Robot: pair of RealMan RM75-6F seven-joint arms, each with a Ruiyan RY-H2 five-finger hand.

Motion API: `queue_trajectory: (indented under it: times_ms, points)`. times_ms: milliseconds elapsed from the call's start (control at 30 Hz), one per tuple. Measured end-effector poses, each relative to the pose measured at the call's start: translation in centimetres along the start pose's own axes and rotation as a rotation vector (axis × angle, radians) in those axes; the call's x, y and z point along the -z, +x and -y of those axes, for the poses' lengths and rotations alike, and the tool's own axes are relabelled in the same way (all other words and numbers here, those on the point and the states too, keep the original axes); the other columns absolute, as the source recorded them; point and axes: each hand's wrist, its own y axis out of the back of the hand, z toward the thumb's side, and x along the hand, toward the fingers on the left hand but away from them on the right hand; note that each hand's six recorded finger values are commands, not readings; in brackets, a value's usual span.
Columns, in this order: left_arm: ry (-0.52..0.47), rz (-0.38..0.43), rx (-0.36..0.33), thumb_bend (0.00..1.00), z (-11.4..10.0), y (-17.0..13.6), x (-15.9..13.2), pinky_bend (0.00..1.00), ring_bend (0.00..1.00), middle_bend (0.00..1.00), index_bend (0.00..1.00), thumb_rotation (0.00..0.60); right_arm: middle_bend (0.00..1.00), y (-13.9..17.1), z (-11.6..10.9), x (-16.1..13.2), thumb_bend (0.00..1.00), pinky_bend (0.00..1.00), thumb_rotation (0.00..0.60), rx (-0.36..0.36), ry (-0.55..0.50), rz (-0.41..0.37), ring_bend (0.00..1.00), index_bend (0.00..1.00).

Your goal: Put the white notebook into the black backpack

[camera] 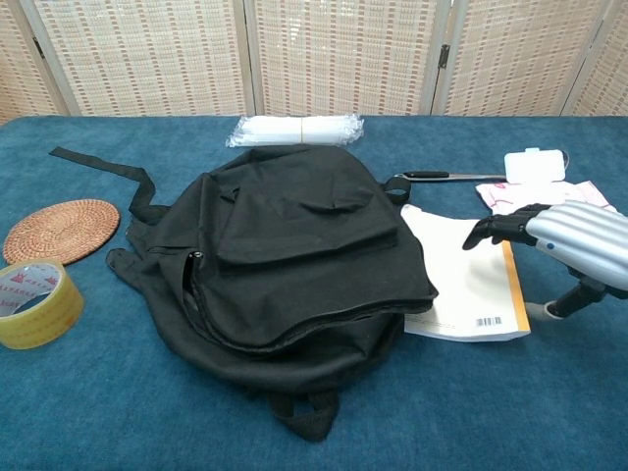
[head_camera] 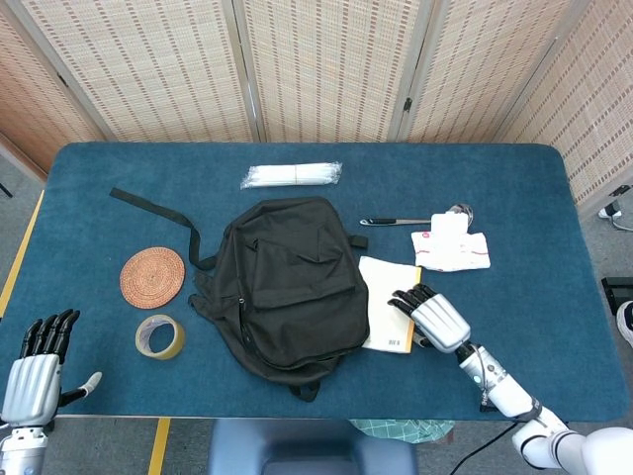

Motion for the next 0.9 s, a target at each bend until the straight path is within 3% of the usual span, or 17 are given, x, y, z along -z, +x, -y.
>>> queue_trajectory:
  times_ms: [133,467,700,900]
  points:
    - [-0.003,0.0,0.0,0.22,0.0,0.0,0.0,0.0,0.09,0.1,0.09,0.6,0.3,0.1,0.5,-0.3,0.28,0.27,0.6,0.007,0.022,-0.012,0.34,0.32]
    - [-0.006,0.004,-0.002,0.22,0.0,-0.1,-0.1,0.0,0.09,0.1,0.09,0.6,0.37,-0.2,1.1,-1.6,0.43,0.35,0.6,0.067,0.032,-0.037,0.42,0.38]
    - [-0.009,0.006,-0.001,0.22,0.0,-0.1,-0.1,0.0,0.09,0.1,0.09,0.6,0.36,-0.9,1.2,-2.5,0.43,0.35,0.6,0.103,-0.014,-0.036,0.41,0.38]
    - [-0.011,0.001,0.003,0.22,0.1,-0.2,0.1,0.0,0.09,0.1,0.09,0.6,0.28,-1.4,1.0,-2.9,0.43,0.32,0.6,0.114,-0.029,-0.035,0.37,0.39]
